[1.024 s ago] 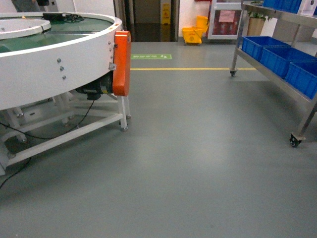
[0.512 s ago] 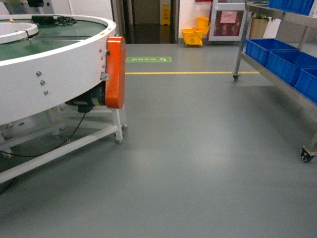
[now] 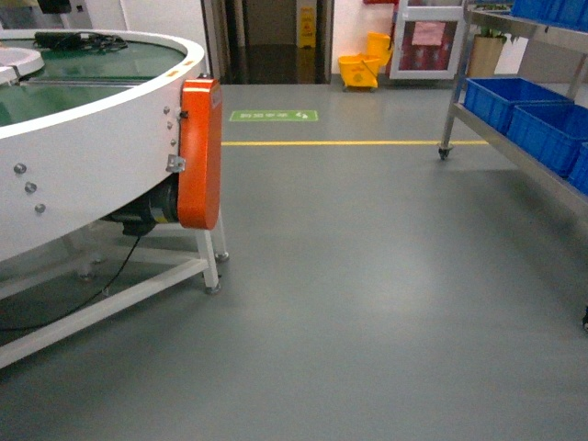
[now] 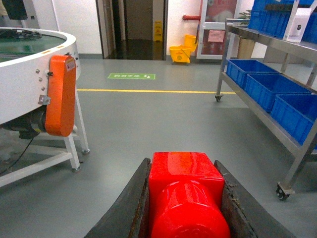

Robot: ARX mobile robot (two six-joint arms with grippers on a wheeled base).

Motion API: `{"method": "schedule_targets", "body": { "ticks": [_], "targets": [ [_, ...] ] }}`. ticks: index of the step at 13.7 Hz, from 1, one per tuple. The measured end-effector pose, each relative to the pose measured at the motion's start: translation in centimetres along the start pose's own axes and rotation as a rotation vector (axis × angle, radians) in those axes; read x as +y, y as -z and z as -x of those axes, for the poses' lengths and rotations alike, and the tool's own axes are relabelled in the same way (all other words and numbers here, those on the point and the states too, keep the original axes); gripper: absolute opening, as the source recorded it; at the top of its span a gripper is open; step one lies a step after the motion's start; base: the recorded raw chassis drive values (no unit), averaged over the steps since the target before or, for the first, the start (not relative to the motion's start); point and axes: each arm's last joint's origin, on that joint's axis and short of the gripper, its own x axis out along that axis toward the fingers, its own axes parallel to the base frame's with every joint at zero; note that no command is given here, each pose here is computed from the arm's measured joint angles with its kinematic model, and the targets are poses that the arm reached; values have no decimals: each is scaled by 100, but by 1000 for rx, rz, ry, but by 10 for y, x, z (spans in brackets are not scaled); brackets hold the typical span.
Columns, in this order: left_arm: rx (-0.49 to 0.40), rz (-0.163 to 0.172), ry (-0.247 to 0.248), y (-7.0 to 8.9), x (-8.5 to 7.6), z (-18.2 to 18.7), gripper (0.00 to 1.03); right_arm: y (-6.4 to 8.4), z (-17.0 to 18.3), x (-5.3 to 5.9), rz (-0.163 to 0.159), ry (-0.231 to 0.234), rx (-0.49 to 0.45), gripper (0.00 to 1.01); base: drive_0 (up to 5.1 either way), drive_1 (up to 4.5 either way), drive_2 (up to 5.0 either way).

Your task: Pick red block from blue box to shelf

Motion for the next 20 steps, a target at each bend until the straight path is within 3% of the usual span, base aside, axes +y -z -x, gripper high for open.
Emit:
{"method": "schedule_targets", "body": {
  "ticks": [4,20],
  "targets": [
    [3,0,0,0,0,0,98,1,0,0,0,0,6,27,-11,203,-225],
    [-3,0,0,0,0,0,98,0,0,0,0,0,0,27,-156,-156,-156]
  ]
}}
